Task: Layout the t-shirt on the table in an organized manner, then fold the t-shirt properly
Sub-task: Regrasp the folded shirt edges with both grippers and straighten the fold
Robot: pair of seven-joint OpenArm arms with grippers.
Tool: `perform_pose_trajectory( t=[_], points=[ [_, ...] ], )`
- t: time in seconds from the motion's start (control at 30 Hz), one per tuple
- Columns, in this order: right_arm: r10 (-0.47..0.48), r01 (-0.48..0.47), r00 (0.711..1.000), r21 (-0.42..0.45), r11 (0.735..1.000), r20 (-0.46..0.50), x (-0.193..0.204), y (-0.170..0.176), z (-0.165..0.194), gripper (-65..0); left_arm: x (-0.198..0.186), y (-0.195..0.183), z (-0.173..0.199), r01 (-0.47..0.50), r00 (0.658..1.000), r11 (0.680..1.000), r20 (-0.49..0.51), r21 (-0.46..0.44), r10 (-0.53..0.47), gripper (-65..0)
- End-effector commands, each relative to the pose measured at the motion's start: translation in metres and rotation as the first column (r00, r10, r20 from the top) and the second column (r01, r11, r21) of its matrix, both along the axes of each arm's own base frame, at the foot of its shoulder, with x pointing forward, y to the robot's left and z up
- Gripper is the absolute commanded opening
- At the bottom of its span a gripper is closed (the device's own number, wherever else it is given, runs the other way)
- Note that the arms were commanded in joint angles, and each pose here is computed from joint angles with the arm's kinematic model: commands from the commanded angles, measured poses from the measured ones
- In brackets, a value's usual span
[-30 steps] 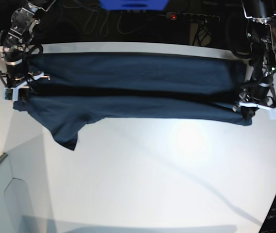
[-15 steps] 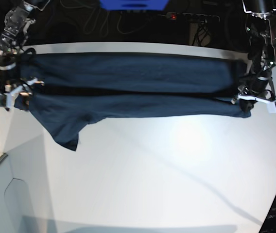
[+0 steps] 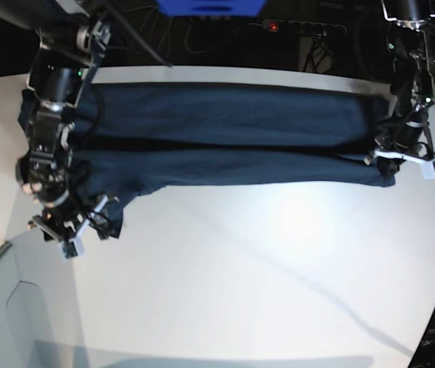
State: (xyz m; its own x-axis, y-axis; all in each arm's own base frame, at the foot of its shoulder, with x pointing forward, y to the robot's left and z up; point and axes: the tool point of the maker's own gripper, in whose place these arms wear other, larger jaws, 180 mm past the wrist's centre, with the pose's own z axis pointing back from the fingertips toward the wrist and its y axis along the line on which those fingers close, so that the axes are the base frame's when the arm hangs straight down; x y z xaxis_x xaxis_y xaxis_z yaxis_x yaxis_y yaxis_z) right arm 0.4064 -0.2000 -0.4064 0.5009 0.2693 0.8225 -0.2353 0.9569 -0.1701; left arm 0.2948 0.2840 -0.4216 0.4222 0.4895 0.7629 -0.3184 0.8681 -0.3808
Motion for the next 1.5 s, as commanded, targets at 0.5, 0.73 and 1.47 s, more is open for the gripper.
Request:
perform_pose_trajectory(
  t=[0.5, 0.73, 1.47],
  points=[
    [0.032, -0.023, 0.993, 0.074, 0.997, -0.114, 0.032, 0.001, -0.025, -26.5, 0.009, 0.005, 0.014, 0.001, 0.999, 1.0, 0.047, 0.018, -0.002, -65.0],
    [0.101, -0.093, 0.982, 0.06, 0.994, -0.162, 0.031, 0.019, -0.037, -29.1, 0.01, 0.006, 0.015, 0.0, 0.999, 1.0, 0.048, 0.019, -0.001, -65.0],
    [0.023, -0.025, 0.987, 0.008, 1.0, 0.158, 0.092, -0.003, 0.083, -65.0, 0.076, 0.005, 0.077, 0.001, 0.974, 1.0, 0.228, 0.027, -0.008, -65.0]
  ],
)
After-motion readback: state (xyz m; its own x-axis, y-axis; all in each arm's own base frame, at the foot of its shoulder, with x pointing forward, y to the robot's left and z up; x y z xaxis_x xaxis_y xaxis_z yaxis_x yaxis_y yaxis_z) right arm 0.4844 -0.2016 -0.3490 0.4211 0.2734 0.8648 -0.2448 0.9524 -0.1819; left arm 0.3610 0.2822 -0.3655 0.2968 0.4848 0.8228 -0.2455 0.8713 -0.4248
